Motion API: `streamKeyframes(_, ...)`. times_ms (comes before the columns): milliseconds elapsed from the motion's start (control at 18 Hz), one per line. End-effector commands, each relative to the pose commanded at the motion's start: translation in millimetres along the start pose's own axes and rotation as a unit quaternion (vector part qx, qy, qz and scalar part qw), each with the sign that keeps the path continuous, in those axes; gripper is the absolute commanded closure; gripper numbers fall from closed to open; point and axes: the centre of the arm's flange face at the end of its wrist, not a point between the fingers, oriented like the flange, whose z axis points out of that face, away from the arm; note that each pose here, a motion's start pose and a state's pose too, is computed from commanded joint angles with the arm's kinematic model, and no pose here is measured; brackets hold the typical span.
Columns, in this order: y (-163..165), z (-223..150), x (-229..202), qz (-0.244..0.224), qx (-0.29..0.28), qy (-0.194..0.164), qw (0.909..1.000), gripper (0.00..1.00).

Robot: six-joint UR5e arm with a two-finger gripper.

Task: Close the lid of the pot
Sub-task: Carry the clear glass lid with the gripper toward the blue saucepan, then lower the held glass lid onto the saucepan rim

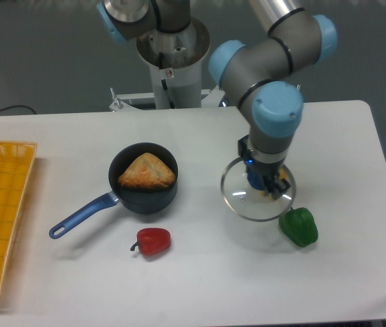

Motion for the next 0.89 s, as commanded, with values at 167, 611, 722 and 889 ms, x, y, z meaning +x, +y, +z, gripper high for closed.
streamKeyframes(167,-19,-1,14,-0.003,-0.001,0.004,1.0000,0.65)
streamKeyframes(611,-93,6,58,-0.009,-0.007,0.011,0.9999,0.65)
streamKeyframes(722,-105,8,72,-0.011,-0.009,0.014,0.9998,0.65)
streamKeyframes(889,-119,6,95,-0.007,-0.010,0.016,0.9998,0.65)
